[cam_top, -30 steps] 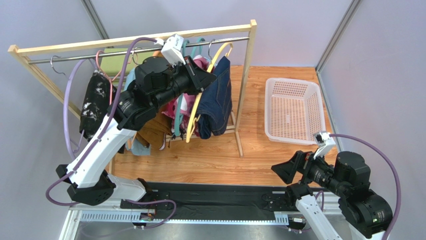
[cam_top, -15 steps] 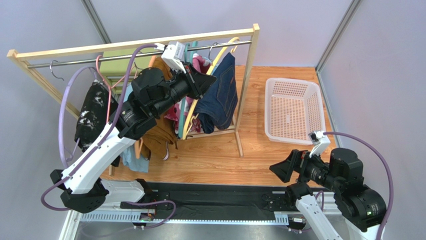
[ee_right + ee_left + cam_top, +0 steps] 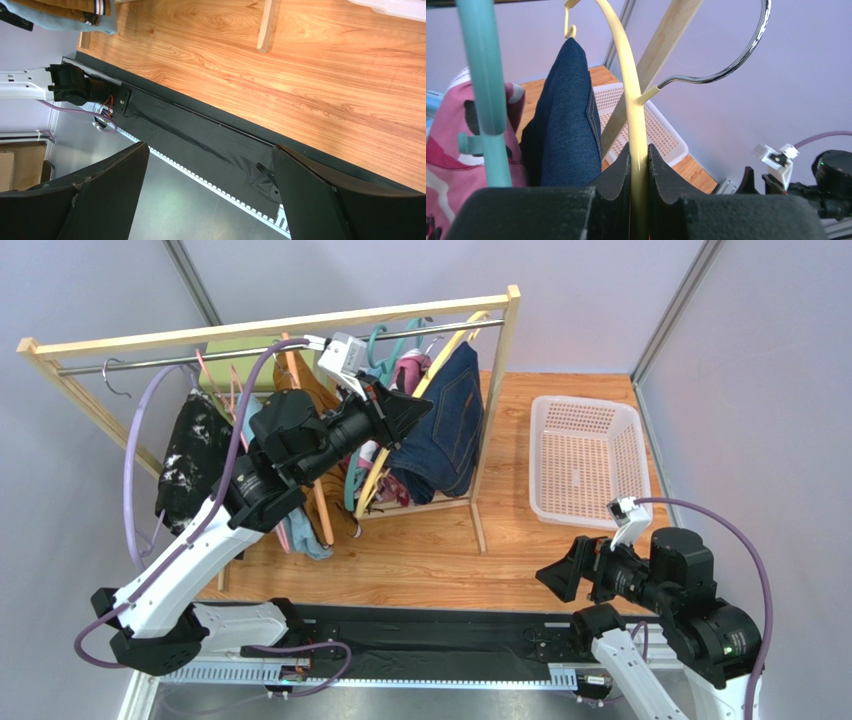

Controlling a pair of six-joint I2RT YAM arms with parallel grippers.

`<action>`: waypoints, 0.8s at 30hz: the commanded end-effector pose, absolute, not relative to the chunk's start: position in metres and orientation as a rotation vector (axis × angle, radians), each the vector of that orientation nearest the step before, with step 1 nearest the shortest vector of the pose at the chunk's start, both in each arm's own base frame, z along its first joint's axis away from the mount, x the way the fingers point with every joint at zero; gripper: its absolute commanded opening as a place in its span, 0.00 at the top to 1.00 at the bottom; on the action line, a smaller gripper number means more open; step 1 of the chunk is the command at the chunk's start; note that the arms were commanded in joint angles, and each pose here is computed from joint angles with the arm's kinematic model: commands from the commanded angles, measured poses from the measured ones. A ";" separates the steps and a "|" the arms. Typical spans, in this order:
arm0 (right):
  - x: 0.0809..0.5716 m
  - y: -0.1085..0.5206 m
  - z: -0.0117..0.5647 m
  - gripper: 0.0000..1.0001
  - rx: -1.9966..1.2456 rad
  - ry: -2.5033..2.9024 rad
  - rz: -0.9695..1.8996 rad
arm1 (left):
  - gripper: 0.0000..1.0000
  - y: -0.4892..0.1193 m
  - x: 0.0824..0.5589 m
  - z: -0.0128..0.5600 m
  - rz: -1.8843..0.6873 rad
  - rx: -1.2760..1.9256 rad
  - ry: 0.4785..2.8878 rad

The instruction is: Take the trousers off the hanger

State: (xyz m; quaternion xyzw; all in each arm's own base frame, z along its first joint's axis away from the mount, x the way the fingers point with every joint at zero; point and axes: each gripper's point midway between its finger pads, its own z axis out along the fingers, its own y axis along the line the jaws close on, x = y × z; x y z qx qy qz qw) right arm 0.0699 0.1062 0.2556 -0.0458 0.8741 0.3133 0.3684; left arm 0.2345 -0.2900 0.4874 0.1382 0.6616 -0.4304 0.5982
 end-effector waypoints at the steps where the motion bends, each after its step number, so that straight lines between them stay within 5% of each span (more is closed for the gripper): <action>1: 0.084 0.111 0.262 0.00 -0.195 2.204 0.793 | 1.00 -0.251 0.200 0.567 -1.099 0.247 1.277; 14: 0.104 0.122 0.264 0.06 -0.316 2.241 0.805 | 1.00 -0.208 0.132 0.551 -1.461 0.028 1.432; 24: 0.134 0.176 0.283 0.07 -0.398 2.238 0.854 | 1.00 -0.187 0.130 0.530 -1.481 -0.168 1.532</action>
